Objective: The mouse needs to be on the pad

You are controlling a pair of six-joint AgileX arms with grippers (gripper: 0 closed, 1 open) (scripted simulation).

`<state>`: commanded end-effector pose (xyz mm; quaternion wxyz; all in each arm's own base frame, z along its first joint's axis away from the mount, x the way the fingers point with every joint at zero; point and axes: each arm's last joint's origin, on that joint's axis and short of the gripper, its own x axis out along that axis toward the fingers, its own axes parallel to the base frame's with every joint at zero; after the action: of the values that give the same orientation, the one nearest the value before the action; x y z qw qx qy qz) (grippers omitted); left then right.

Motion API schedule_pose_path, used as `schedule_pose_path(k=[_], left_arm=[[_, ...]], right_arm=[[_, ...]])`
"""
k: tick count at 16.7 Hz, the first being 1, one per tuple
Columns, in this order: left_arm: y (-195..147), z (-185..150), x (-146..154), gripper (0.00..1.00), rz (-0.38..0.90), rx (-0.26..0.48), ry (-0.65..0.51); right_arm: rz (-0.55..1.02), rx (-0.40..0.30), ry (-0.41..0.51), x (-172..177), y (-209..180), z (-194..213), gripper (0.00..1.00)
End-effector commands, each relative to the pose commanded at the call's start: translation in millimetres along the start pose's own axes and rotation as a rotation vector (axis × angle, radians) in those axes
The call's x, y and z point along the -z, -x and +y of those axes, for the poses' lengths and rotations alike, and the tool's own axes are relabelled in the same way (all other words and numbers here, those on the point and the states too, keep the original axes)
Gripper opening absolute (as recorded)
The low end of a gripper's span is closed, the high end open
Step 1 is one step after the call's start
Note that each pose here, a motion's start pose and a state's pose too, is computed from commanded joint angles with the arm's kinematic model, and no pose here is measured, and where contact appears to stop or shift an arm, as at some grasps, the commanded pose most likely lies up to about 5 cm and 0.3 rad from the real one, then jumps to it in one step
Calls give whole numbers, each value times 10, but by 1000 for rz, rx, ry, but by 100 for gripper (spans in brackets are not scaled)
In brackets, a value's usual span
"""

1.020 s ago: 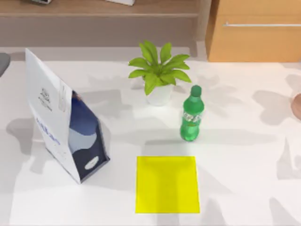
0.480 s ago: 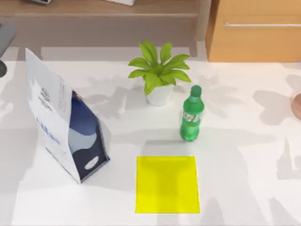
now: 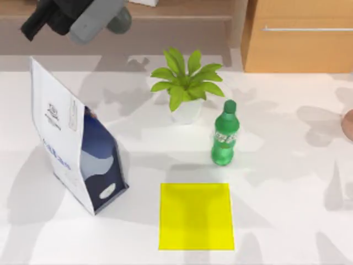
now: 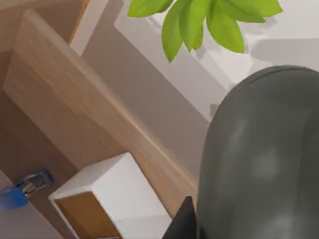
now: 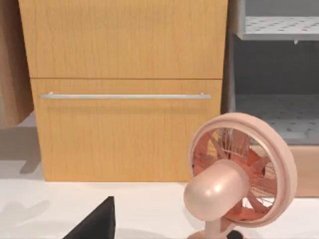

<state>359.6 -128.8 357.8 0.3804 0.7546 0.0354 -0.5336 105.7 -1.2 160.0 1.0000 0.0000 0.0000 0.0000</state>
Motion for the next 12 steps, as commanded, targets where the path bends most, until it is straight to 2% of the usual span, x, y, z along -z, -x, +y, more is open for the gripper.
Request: schedule_pose_path(k=[2, 6, 9, 12], left_arm=[[-313, 173, -413, 0, -128, 36, -109], [-1010, 182, -1305, 0, -319, 236, -322], [-1359, 3, -1841, 0, -354, 392, -486], [-1534, -158, -2128, 0, -325, 484, -609]], right_arm=[[0, 0, 0, 0, 0, 0, 100], [0, 0, 0, 0, 0, 0, 100], [0, 0, 0, 0, 0, 0, 100], [0, 0, 0, 0, 0, 0, 100]])
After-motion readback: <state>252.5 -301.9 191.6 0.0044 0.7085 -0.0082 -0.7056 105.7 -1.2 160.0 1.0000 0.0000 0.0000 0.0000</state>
